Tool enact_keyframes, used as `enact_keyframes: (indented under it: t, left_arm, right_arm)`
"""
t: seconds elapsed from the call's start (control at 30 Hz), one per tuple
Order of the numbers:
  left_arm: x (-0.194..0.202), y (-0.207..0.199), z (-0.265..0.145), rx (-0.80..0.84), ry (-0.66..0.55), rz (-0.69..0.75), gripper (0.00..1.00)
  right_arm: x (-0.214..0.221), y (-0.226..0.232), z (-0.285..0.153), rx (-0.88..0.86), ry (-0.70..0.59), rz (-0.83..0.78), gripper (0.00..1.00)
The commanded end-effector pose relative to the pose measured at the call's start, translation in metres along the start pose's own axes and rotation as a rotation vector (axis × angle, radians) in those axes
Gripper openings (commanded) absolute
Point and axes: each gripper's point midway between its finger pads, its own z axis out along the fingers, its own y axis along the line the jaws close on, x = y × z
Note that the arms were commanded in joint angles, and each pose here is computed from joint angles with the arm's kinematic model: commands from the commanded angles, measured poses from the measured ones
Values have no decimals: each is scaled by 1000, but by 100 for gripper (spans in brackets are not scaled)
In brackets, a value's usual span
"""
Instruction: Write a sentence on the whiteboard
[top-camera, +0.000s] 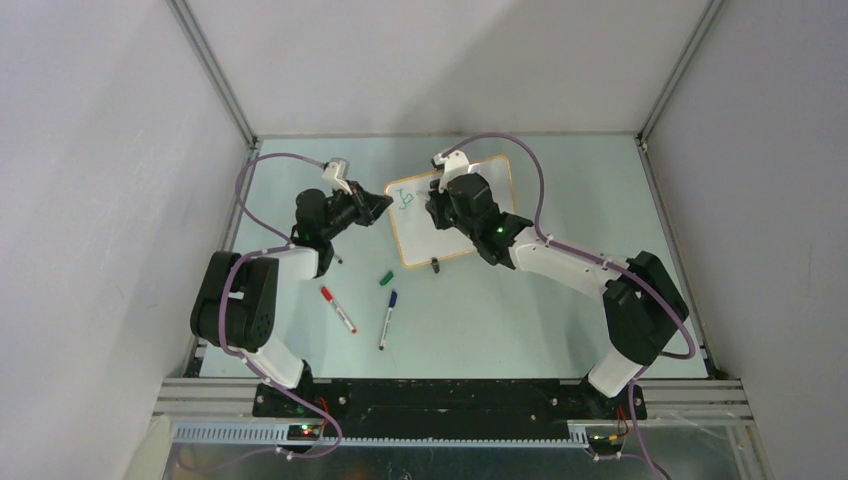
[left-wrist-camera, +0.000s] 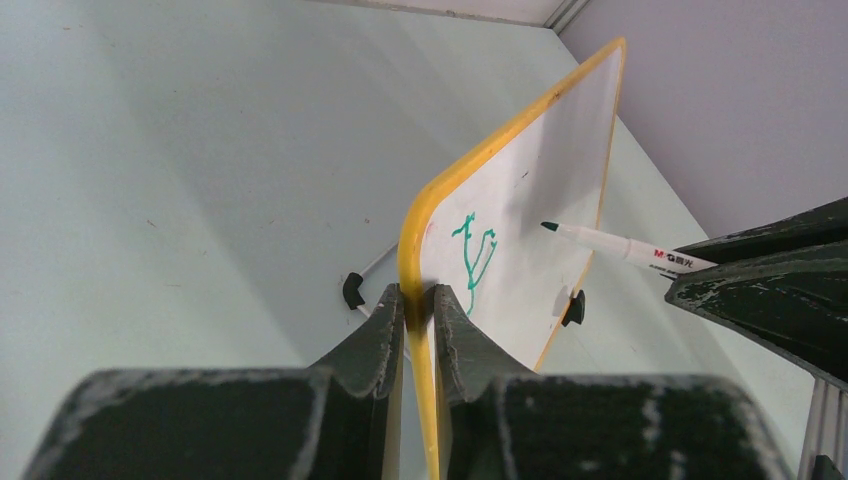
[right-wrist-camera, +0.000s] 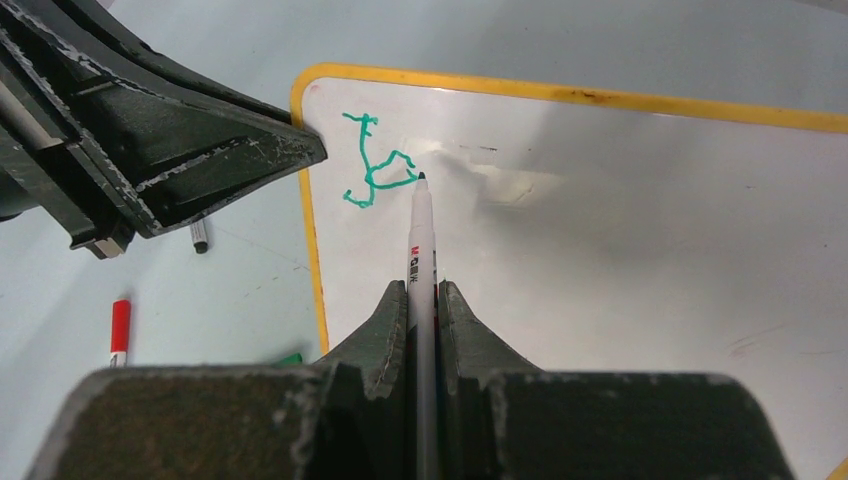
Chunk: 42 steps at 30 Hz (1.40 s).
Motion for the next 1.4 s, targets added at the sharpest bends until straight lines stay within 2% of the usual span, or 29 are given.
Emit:
enact_keyframes:
  t: [0.0, 1.37]
  left_arm:
    - [-12, -6, -1, 10, -35, 65, 0]
    - [-11, -6, -2, 5, -34, 74, 0]
  right_arm:
    - [-16, -3, 5, 21, -45, 14, 0]
    - [-16, -6, 21, 29, -10, 29, 0]
